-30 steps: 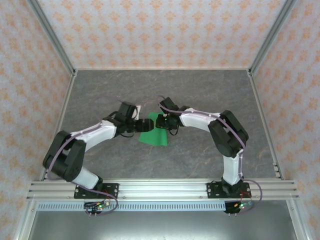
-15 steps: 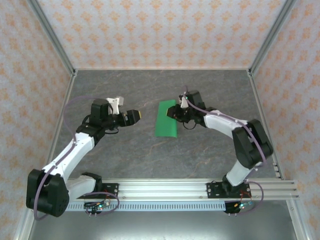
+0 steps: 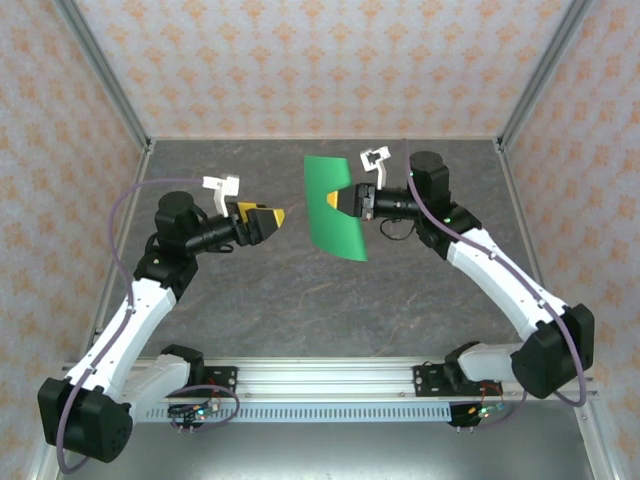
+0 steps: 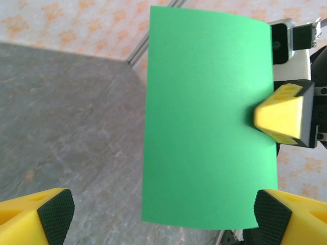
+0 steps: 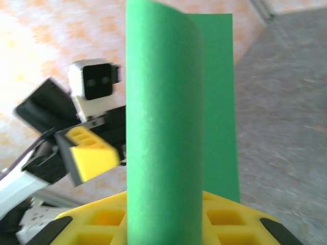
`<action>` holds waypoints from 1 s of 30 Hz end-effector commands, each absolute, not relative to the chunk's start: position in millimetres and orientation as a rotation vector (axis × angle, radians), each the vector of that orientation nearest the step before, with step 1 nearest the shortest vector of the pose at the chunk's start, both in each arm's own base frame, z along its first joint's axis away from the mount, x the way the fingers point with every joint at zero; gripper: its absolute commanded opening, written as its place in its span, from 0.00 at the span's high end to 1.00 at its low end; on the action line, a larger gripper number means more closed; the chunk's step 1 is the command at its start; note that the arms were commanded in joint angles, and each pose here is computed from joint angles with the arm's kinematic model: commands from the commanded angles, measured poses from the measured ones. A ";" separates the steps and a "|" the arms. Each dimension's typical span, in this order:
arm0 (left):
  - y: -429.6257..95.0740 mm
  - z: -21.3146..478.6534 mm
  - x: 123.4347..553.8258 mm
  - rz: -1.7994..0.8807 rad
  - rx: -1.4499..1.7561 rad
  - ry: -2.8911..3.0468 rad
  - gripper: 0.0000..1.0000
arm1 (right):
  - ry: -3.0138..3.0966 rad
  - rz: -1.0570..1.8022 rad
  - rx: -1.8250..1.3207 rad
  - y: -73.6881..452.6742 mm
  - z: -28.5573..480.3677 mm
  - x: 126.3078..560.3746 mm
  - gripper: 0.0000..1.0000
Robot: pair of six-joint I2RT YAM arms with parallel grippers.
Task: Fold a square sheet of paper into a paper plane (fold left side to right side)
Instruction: Place a square sheet of paper at the center of the table.
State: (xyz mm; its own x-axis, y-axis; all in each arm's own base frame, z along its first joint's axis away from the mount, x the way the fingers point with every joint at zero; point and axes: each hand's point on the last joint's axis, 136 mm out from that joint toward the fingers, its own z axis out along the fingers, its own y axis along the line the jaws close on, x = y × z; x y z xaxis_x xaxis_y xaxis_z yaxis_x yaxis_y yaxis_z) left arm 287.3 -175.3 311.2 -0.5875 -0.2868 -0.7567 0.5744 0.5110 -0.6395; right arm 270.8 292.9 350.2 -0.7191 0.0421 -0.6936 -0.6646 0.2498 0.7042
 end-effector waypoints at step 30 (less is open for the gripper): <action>-211.4 365.5 241.7 -1.269 0.498 1.652 0.96 | 1.793 1.387 -0.697 292.5 393.6 229.7 0.71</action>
State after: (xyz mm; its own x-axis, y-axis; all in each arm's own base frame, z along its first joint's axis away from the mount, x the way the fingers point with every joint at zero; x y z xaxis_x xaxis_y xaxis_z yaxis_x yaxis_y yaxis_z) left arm 241.3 -211.3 365.3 -0.4705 -0.2174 -0.8552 0.7724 0.3671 -0.5183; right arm 230.2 302.9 389.4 -0.6004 0.0072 -0.7996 -0.7783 0.2246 0.5864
